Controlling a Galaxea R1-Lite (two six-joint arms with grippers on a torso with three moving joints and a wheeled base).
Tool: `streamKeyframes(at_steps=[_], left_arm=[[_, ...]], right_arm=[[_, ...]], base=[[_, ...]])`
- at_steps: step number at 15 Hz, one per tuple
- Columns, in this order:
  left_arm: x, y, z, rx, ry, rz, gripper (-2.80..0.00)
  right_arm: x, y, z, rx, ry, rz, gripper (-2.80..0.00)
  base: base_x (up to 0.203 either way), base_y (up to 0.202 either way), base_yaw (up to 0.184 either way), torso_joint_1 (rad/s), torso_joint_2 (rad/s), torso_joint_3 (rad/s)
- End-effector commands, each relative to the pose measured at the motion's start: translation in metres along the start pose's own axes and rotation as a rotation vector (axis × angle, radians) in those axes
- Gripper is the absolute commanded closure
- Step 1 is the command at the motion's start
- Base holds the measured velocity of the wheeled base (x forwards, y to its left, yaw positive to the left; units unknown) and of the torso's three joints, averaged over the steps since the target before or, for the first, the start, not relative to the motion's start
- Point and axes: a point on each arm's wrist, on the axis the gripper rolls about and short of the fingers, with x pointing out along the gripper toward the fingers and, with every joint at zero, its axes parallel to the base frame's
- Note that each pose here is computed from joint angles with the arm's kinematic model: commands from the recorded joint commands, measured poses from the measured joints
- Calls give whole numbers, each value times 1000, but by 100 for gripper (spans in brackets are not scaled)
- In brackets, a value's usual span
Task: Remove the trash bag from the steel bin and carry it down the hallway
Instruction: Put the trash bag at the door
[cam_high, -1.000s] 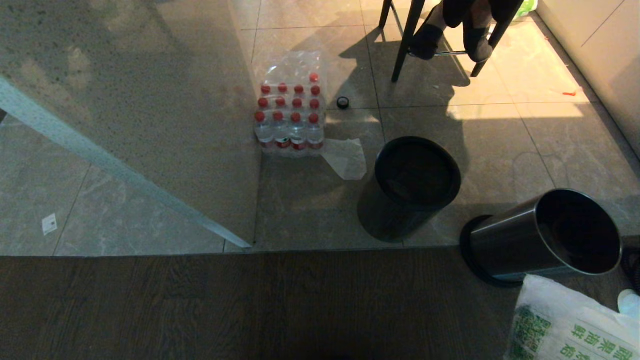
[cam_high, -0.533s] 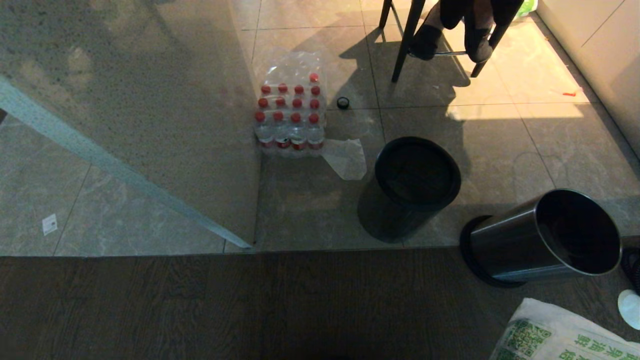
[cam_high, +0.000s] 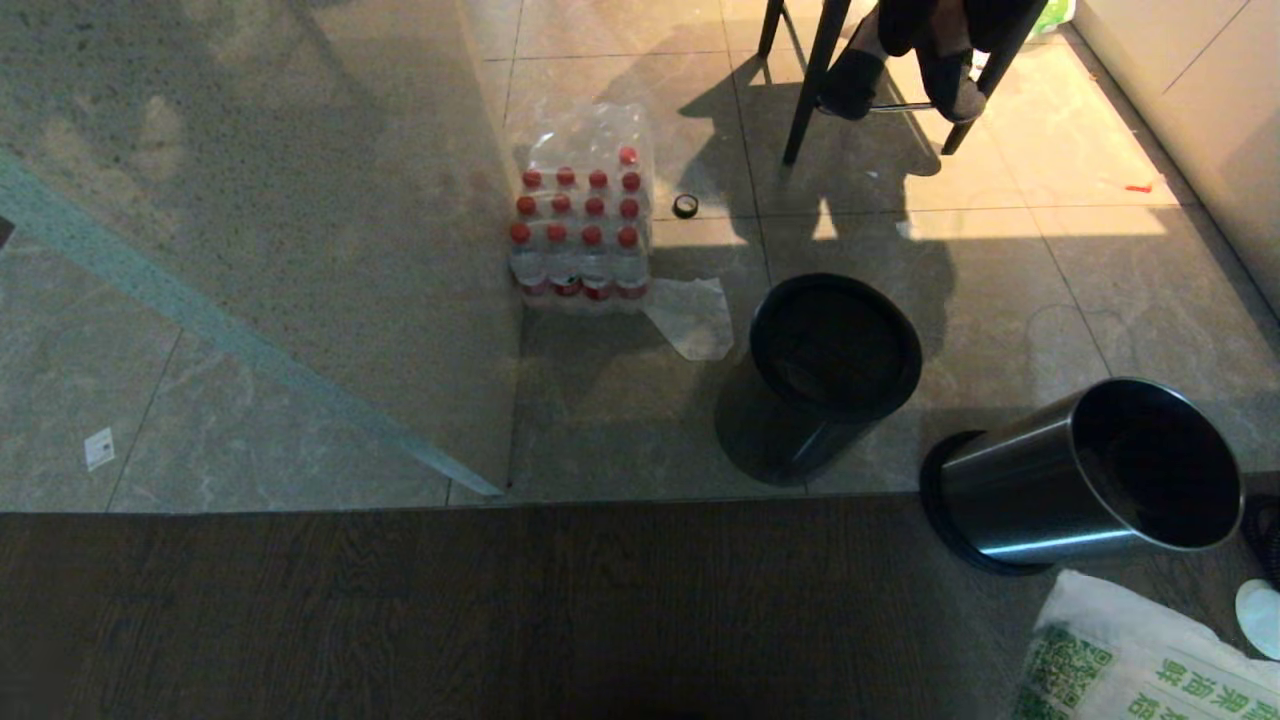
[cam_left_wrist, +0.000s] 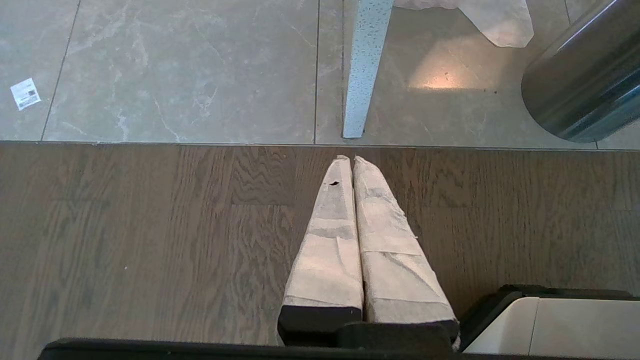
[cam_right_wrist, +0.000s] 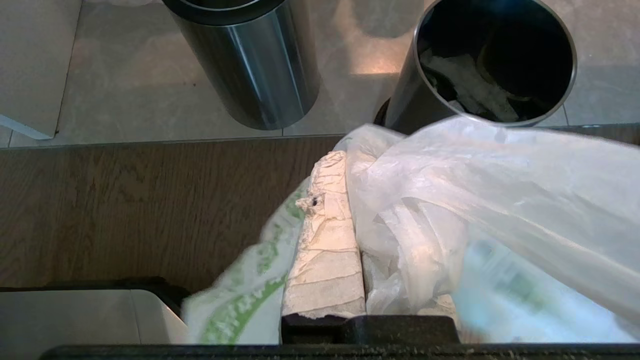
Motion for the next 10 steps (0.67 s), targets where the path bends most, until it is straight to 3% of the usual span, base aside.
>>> streamKeyframes(at_steps=[1,10], left_arm=[[0,0,0,-3,0,0,0],[0,0,0,-6,0,1,0]], right_arm=[[0,0,0,-1,3,0,0],[0,0,0,0,3,0,0]], base=[[0,0,0,0,0,0],[0,0,0,1,0,171]])
